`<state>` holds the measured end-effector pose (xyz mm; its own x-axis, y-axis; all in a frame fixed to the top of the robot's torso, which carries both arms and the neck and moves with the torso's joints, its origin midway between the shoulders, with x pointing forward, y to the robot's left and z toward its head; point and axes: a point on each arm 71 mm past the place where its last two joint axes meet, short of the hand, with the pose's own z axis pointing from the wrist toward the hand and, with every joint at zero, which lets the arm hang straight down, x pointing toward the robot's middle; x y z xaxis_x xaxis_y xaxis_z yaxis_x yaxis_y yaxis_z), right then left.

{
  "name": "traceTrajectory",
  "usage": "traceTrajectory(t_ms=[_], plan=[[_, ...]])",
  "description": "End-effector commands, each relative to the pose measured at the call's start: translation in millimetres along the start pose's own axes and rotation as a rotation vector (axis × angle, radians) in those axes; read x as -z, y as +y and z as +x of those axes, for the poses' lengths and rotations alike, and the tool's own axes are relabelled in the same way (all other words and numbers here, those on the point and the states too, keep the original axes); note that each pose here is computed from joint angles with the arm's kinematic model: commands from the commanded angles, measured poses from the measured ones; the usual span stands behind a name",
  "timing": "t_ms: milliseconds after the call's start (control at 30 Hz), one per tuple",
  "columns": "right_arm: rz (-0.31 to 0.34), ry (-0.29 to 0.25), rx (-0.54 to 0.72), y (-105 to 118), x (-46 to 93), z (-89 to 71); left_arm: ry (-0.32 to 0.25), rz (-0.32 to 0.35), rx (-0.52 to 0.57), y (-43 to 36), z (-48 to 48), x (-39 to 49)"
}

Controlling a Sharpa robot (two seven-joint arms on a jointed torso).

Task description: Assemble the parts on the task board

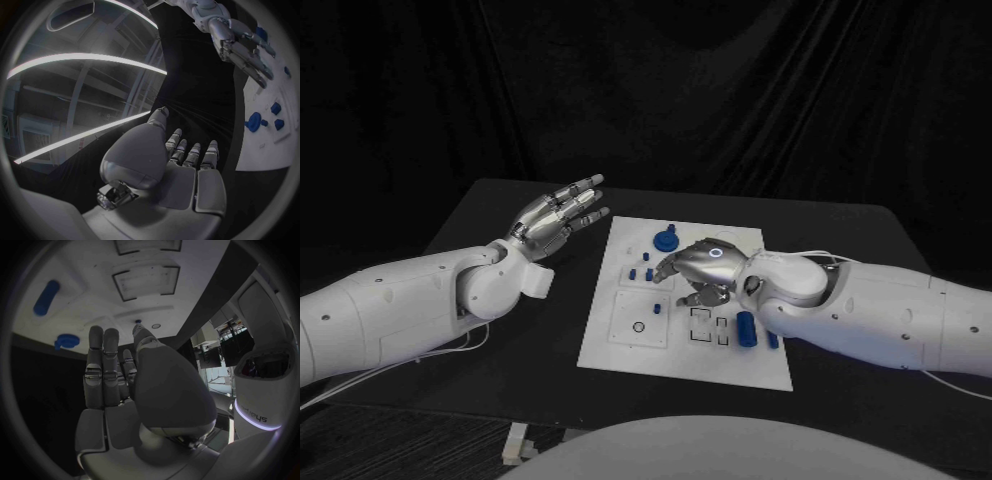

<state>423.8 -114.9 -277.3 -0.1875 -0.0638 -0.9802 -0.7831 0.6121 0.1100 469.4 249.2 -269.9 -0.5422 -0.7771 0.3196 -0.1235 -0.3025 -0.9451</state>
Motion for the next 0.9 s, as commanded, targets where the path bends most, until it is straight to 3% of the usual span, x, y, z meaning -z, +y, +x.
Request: traceTrajectory(t_ms=[33, 233, 400, 600, 900], plan=[[0.037, -0.124, 0.03, -10, 8.2, -27.0, 0.004, 0.013, 0.011, -0.6, 1.0, 0.3], [0.115, -0.115, 0.075, -37, 30.6, -59.3, 0.003, 0.013, 0.011, -0.6, 1.0, 0.5], [0.169, -0.066, 0.081, -54, 42.4, -63.6, 0.004, 0.014, 0.011, -0.5, 1.3, 0.2], [0.223, 0.014, 0.061, -67, 50.8, -51.5, 0.005, 0.014, 0.013, -0.7, 1.3, 0.7], [0.238, 0.075, 0.033, -73, 50.1, -23.3, 0.007, 0.015, 0.014, -0.8, 1.2, 1.2]])
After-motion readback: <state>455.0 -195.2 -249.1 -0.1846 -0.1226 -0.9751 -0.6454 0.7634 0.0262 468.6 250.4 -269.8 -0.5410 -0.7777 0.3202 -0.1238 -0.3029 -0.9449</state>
